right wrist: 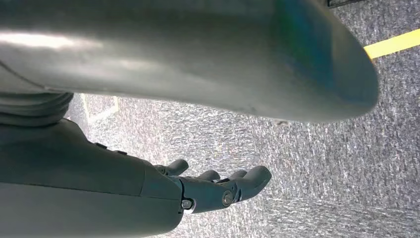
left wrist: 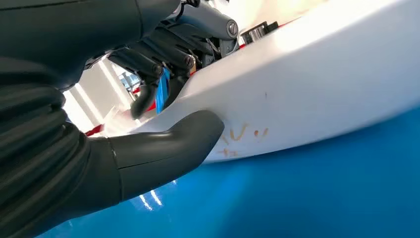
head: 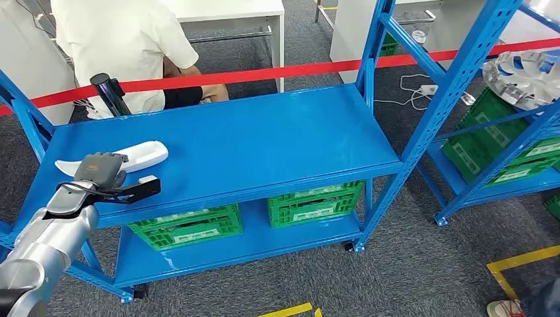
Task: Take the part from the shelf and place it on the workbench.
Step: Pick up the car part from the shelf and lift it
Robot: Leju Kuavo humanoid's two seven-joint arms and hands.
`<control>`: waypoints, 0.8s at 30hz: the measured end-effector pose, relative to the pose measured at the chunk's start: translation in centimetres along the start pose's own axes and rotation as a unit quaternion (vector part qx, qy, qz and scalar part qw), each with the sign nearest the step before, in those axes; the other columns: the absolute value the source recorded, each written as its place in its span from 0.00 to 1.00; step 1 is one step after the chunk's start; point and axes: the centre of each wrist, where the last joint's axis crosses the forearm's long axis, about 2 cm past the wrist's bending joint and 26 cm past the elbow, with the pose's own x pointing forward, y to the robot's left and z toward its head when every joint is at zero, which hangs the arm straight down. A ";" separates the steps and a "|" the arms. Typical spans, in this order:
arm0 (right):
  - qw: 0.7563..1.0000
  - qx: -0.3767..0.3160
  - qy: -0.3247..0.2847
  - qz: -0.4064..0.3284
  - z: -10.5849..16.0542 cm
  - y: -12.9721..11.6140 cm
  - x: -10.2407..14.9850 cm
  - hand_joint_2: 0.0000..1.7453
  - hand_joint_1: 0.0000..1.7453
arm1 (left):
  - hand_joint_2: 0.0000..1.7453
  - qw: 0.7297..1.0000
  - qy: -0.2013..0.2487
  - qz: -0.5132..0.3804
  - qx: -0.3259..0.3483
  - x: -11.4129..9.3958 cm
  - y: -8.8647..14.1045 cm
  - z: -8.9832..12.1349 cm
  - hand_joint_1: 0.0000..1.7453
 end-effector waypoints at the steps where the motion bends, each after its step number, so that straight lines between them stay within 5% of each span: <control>1: 1.000 0.000 0.001 0.000 0.0 0.0 0.0 0.00 0.00 | 1.00 1.000 0.000 0.000 0.000 0.0 0.0 0.0 1.00; 14: 1.000 0.000 -0.004 0.000 0.0 0.0 0.0 0.00 0.00 | 1.00 0.998 -0.057 0.033 0.023 -0.1 -0.5 0.1 1.00; 24: 1.000 -0.001 -0.004 -0.001 0.0 0.0 0.0 0.00 0.00 | 1.00 0.986 -0.094 0.074 0.112 1.0 0.1 0.0 1.00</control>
